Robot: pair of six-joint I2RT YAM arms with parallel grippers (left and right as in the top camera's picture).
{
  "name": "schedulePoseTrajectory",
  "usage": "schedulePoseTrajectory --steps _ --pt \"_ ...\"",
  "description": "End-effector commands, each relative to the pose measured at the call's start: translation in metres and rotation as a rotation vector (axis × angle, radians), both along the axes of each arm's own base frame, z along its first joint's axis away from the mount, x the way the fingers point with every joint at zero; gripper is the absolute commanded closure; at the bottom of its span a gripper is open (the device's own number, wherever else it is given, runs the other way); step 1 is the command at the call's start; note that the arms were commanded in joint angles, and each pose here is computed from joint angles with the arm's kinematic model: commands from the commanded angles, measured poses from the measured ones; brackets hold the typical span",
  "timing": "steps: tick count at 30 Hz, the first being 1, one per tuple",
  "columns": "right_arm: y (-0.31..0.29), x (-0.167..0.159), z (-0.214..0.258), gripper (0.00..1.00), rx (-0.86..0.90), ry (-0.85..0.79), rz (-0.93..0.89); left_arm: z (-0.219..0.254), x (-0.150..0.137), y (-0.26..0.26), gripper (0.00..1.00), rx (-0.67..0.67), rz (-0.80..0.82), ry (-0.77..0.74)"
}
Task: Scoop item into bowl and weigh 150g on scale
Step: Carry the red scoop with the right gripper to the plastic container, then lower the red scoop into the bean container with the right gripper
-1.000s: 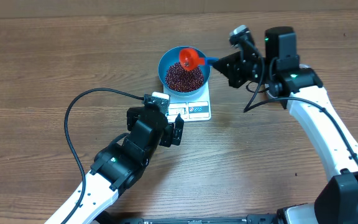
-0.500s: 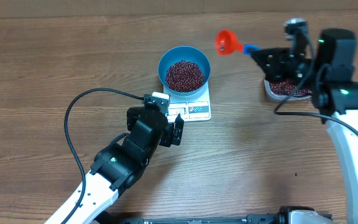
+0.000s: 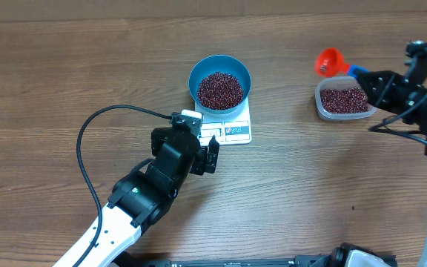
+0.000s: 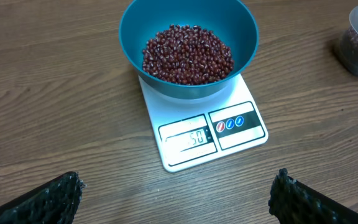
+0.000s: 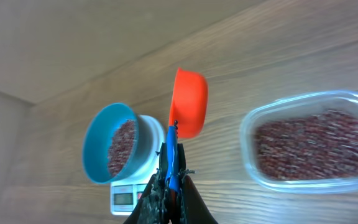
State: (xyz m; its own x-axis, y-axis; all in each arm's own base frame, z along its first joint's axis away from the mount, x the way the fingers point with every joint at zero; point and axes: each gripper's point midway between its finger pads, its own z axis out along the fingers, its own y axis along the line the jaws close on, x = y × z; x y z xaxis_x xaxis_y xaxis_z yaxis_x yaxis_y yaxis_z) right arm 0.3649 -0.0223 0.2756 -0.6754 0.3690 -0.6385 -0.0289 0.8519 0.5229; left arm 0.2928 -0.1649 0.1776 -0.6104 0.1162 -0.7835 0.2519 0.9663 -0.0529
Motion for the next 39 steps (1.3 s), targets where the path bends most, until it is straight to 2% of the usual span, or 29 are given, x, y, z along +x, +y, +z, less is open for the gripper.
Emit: schedulePoseTrajectory --steps 1,5,11,15,19,39 --pt "-0.014 -0.005 0.017 0.96 -0.112 -0.080 0.036 0.010 0.005 0.001 0.00 -0.022 0.024 -0.019" --pt "-0.026 -0.009 0.008 0.96 -0.278 -0.096 0.097 0.010 0.005 0.001 0.01 -0.022 0.024 -0.020" --pt "-0.066 -0.014 -0.010 0.96 -0.613 -0.024 0.093 0.010 0.005 0.001 0.01 -0.022 0.024 -0.020" --pt "-0.073 -0.016 -0.011 0.96 -0.715 -0.022 0.138 0.010 0.005 0.001 0.00 -0.022 0.024 -0.019" --pt "-0.072 -0.017 -0.012 0.96 -0.763 -0.032 0.190 0.010 0.005 0.001 0.01 -0.022 0.024 -0.019" --pt "-0.059 -0.008 -0.029 0.96 -0.788 0.005 0.257 0.010 0.005 0.001 0.00 -0.022 0.024 -0.020"
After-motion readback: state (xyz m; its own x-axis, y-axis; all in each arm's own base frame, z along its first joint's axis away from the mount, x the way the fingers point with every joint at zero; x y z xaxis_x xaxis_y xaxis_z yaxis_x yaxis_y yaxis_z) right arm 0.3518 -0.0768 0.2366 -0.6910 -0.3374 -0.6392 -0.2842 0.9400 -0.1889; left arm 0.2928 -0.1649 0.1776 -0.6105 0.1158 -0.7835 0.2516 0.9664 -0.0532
